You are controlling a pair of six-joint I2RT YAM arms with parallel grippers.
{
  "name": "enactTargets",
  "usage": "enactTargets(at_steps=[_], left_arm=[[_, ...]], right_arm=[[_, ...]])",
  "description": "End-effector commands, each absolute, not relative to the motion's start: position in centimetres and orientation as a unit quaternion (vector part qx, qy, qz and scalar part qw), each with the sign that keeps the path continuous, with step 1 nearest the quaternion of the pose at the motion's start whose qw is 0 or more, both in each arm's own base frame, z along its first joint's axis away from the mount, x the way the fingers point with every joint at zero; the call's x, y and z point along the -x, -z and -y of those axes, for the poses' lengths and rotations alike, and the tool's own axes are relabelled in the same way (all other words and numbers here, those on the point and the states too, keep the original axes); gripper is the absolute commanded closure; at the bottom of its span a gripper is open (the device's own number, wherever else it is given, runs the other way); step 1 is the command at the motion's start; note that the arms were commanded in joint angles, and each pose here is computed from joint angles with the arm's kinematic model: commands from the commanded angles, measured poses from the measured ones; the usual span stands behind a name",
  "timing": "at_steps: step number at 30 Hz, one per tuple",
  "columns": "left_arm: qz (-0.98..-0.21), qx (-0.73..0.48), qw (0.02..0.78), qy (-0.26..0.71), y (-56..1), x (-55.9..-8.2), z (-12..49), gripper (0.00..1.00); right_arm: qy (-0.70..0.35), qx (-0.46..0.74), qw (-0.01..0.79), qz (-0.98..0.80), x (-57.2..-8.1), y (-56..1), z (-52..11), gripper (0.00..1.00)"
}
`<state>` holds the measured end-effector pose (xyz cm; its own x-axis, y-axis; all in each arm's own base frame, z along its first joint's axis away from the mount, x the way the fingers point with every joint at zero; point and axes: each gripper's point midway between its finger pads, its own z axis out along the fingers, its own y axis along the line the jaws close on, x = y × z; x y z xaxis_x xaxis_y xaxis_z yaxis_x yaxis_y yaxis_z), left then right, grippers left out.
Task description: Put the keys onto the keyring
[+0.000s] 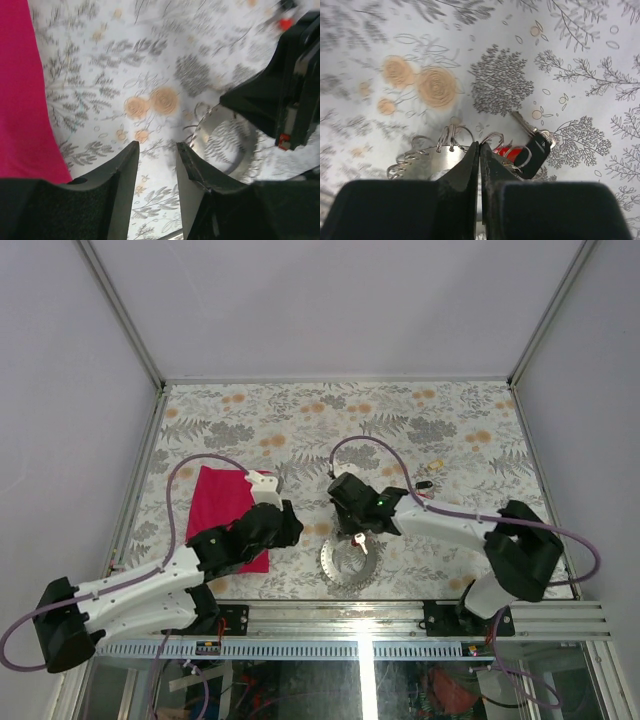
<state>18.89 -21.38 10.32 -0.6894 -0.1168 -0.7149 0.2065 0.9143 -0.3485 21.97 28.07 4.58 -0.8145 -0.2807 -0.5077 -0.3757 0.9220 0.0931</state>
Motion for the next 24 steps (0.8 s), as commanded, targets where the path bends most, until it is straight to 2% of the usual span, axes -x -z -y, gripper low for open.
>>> enactTargets(at_steps=[1,7,12,17,24], left_arm=[[-0.849,-0.021,0.473,0.233,-16.7,-20.5,21.1,0.62],[-0.8,-0.026,0.534,0.273,-22.3,-20.8,20.7,0.44],[-0.781,-0.052,0.541,0.308,-25.5,-19.9,21.2,0.33],[-0.755,-0.12,0.551,0.335,-28.0,-18.8,22.4,0.33],[-0.681,-0.215,0.574,0.401,-31.6,-16.4,24.5,0.42]], right_arm=[[-0.198,0.224,0.336,-0.893,-22.2,-11.0,-30.5,1.0],[-0.263,0.259,0.382,-0.847,-21.0,-14.5,-30.8,1.0],[-0.317,0.307,0.436,-0.785,-19.7,-18.1,-30.9,1.0],[-0.38,0.342,0.482,-0.711,-17.4,-21.7,-30.7,1.0],[-0.436,0.425,0.496,-0.619,-13.3,-25.3,-30.3,1.0]])
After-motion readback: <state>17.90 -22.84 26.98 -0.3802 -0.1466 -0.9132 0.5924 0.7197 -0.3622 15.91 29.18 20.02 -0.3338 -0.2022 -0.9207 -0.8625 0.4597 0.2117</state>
